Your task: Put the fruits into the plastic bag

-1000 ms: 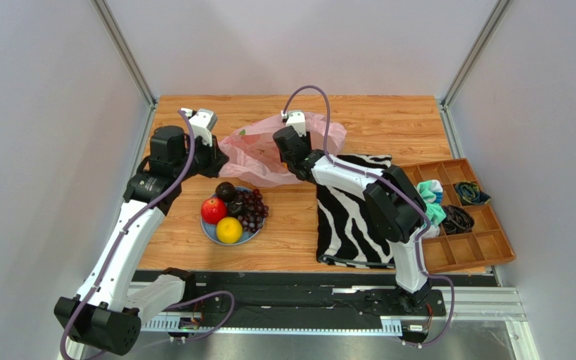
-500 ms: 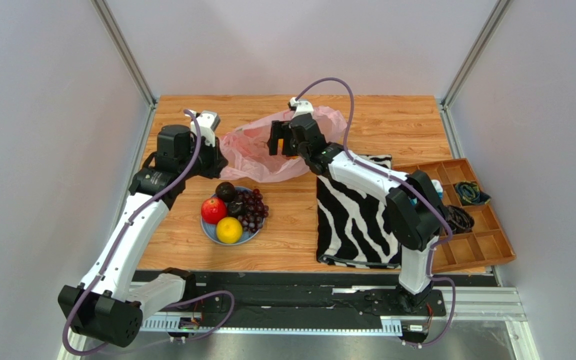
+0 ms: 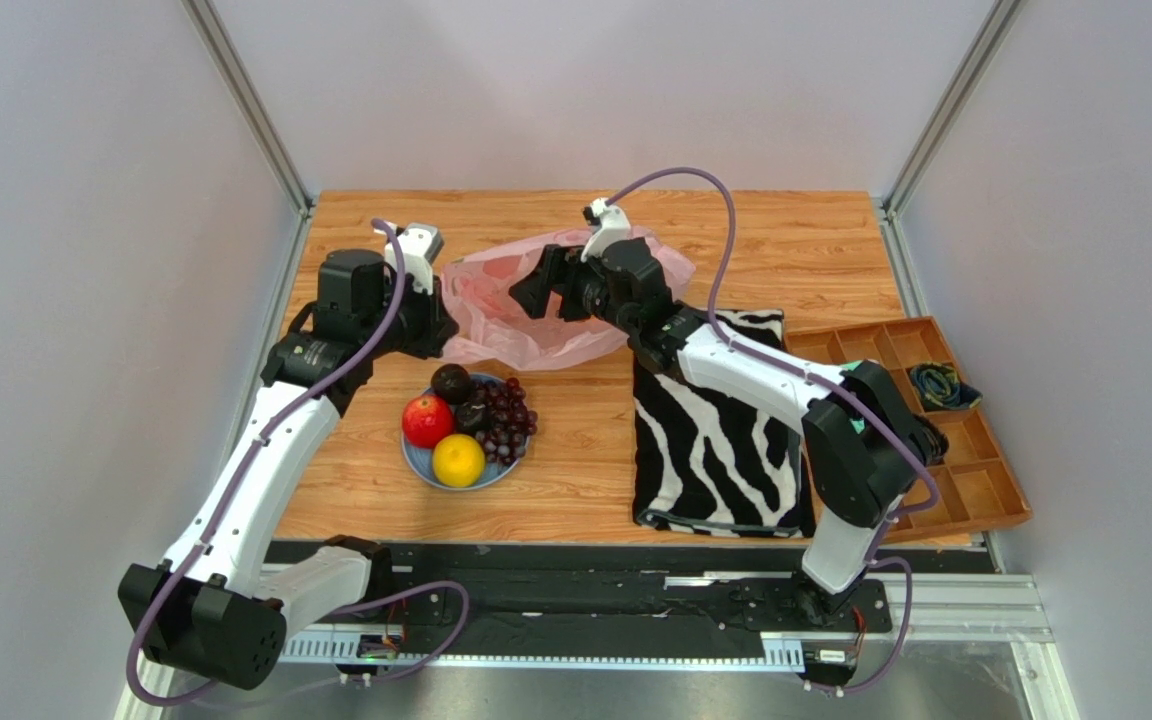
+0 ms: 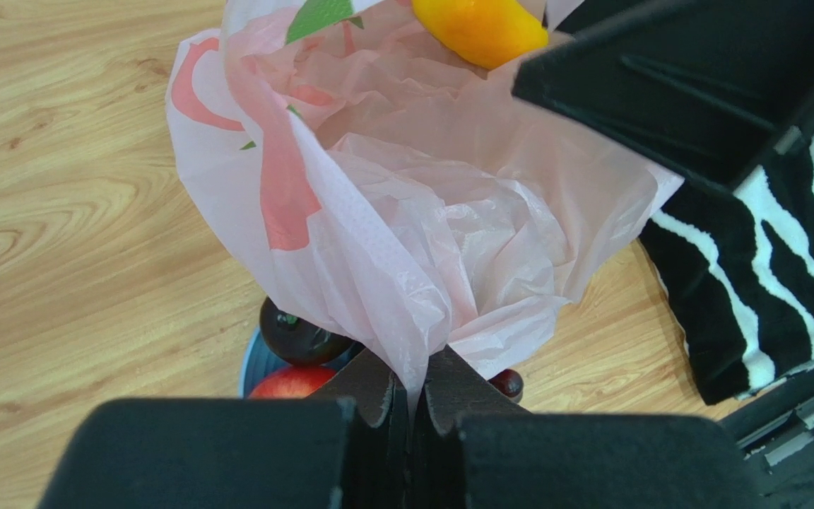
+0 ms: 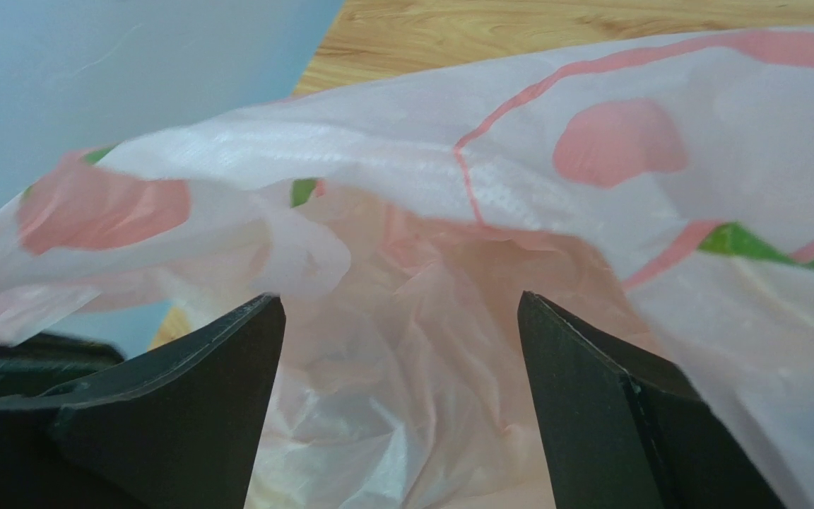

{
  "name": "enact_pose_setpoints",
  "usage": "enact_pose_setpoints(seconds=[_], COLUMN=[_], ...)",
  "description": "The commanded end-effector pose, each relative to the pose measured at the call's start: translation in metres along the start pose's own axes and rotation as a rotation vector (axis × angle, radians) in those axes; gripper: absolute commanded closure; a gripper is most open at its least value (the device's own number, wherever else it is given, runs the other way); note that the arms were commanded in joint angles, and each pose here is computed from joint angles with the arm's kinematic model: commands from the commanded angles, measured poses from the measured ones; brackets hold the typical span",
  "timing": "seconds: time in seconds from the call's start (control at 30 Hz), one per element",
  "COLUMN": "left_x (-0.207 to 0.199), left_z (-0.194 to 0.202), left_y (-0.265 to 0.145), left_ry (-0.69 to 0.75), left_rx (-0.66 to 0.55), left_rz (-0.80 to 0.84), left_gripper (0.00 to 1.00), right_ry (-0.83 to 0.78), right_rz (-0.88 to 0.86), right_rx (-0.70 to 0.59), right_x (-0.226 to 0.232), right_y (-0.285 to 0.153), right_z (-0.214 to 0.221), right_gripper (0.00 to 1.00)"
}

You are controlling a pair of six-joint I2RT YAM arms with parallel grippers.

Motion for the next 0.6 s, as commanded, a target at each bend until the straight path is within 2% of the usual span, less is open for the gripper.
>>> enact_pose_setpoints(seconds=[0.0, 0.3, 0.57], left_x=[-0.002, -0.002, -0.002], left_z=[-0.01, -0.01, -0.01], left_y=[-0.004, -0.003, -0.003], left_ry=[0.003, 0.002, 0.002], left_rx=[-0.032, -0.028, -0.029], left_rz=[0.014, 0.012, 0.013], left_gripper=[1.0, 1.0, 1.0], right_ry=[0.003, -0.078, -0.133], right_rz=[-0.237, -0.418, -0.459], right_rx=[-0.14, -0.142, 0.015], right_x=[0.057, 0.102, 0.098], right_y=[-0.032, -0.088, -0.103], right_z=[-0.033, -0.034, 0.003], right_gripper=[0.16, 0.25, 0.29])
Point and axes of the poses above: each gripper's point midway between its finger pads, its own y axis out along the fingers, its own x axis along the line the jaws close on, z = x × y, the point moved 7 cm from there along -y, back along the fingers, and after that the axes turned 3 degrees about -y, right-handed, at the moved point
